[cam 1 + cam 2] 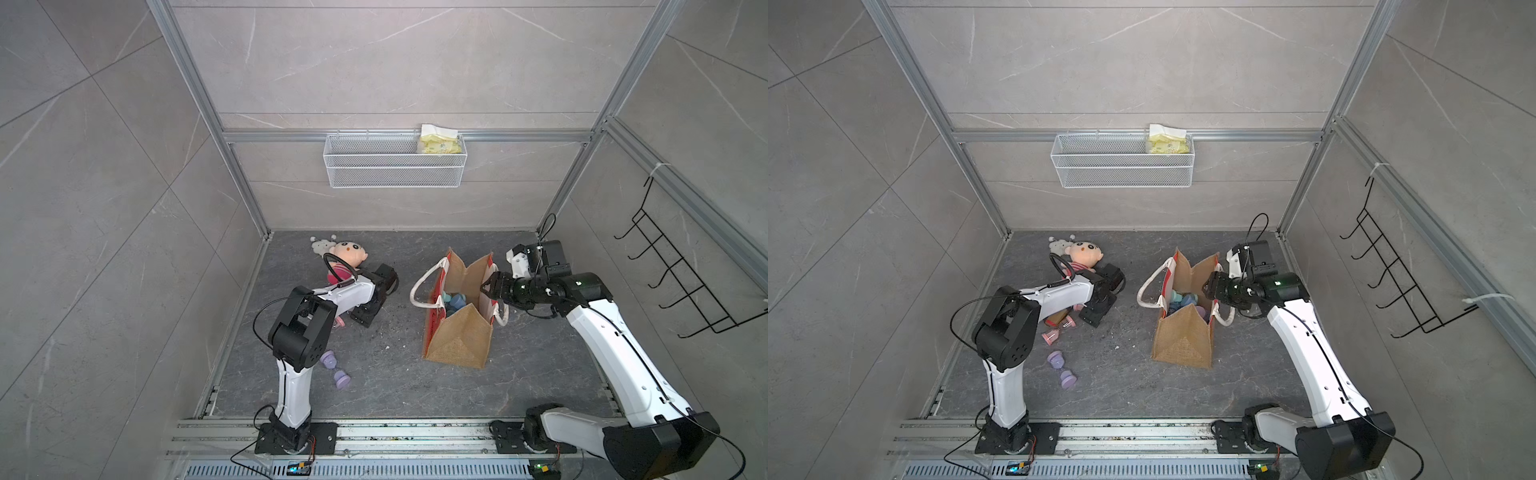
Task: Put the hourglass into the canvas bag
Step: Pick up the hourglass from the center of the board.
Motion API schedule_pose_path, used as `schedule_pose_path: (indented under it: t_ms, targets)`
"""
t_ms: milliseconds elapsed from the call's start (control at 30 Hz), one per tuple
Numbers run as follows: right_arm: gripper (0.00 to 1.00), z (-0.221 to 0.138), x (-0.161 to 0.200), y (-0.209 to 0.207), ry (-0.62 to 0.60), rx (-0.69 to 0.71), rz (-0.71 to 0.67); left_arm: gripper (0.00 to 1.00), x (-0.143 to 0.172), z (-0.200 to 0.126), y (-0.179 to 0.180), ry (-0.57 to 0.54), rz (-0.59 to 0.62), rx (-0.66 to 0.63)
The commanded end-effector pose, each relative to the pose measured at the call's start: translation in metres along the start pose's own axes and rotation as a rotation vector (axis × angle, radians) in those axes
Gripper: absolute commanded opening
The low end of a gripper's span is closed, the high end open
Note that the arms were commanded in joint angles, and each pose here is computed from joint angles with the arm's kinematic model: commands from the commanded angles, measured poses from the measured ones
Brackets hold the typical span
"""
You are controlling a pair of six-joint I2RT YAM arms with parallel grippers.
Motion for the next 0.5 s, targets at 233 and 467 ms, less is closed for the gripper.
schedule_pose_path:
  t_ms: [233,467]
  targets:
    - [0.69,-0.008,-0.004,0.002,-0.023,0.011,0.003,0.59,-0.002,0.008,-0.005,0.008,-0.033,-0.018]
    - [0.69,-0.006,-0.005,0.001,-0.021,0.012,0.005,0.39,0.002,0.013,-0.008,0.026,-0.004,-0.01]
Point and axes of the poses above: each gripper's point midway between its finger pads, its own z axis out along the fingers, its own y axis along the line the jaws close on, x = y × z, the point moved 3 cm from there along -z, back along the fingers, and after that the axes turned 12 degrees about -z, right-handed, at the moved point
